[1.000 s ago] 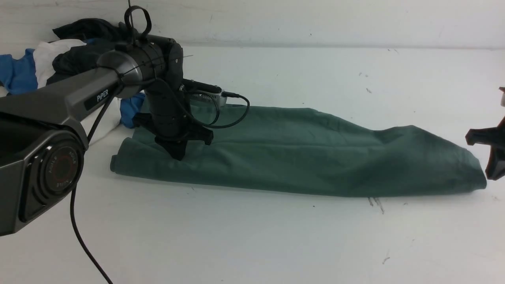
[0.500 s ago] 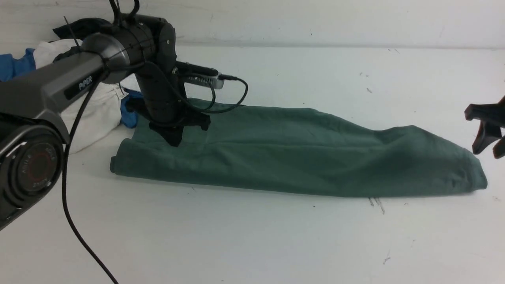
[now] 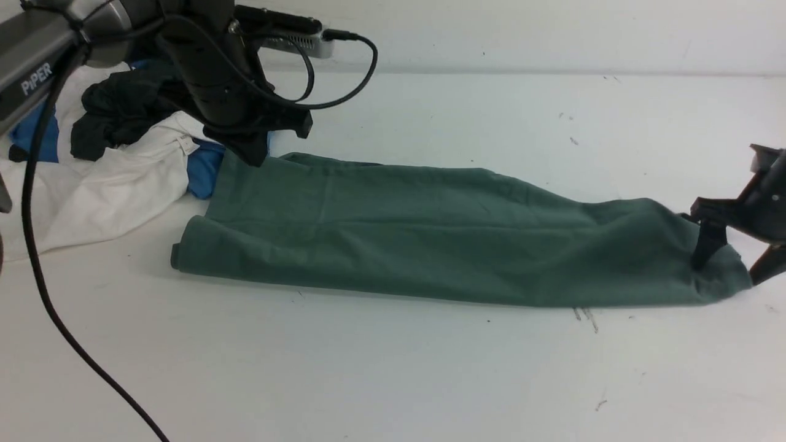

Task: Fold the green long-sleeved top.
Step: Use the right arm to clamp the right edge of the fabric, then use the right arm to drag the right edge of the fabric to the left and folds it over the left edge

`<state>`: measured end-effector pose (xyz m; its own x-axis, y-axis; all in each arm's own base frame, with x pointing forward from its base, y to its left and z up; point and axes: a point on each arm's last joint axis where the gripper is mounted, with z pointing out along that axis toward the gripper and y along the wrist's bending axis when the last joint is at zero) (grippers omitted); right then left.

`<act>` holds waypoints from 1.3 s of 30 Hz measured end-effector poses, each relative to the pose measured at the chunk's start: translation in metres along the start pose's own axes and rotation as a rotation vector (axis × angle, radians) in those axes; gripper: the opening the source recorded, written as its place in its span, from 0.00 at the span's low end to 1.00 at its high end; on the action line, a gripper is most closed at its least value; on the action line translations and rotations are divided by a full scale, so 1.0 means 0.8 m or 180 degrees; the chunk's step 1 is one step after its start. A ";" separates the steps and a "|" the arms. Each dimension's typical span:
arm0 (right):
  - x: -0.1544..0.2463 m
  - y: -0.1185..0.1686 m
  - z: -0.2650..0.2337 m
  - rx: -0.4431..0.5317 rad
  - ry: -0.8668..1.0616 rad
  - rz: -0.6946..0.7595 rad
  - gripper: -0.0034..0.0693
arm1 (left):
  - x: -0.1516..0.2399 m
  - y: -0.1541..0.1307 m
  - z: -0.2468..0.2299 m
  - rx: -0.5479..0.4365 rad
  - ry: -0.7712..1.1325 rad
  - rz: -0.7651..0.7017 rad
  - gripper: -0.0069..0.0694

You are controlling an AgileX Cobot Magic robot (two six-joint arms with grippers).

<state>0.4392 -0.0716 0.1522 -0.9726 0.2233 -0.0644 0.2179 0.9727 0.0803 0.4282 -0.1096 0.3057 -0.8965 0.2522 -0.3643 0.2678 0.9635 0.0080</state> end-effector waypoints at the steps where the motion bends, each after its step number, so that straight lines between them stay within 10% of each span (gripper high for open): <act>1: 0.000 0.003 0.001 0.0019 -0.0006 -0.0057 0.60 | 0.000 0.000 -0.005 -0.0001 -0.0024 0.0000 0.08; 3: 0.000 0.016 0.000 0.0048 -0.0022 -0.0203 0.30 | 0.001 0.000 -0.017 -0.0002 -0.0083 0.0000 0.08; 6: 0.000 0.021 -0.001 0.0107 -0.0027 -0.0310 0.11 | 0.002 0.001 -0.033 -0.0023 -0.0163 0.0006 0.08; 17: 0.010 -0.070 -0.093 0.1093 -0.0383 -0.0005 0.10 | 0.016 0.016 -0.123 -0.0370 -0.0628 -0.0035 0.08; 24: 0.028 -0.048 -0.174 0.0987 -0.0849 0.0039 0.10 | 0.029 0.016 -0.163 -0.0378 -0.0801 -0.0085 0.08; 39: 0.058 0.273 -0.238 -0.0781 -0.1410 -0.0908 0.10 | 0.032 0.005 -0.164 -0.0070 -0.0799 -0.0156 0.08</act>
<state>0.4263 0.1389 0.3563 -0.8522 0.0112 -0.5232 -0.1243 0.9668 0.2233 0.3603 -0.0875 0.4188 -0.7918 0.1774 -0.5845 0.2158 0.9764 0.0040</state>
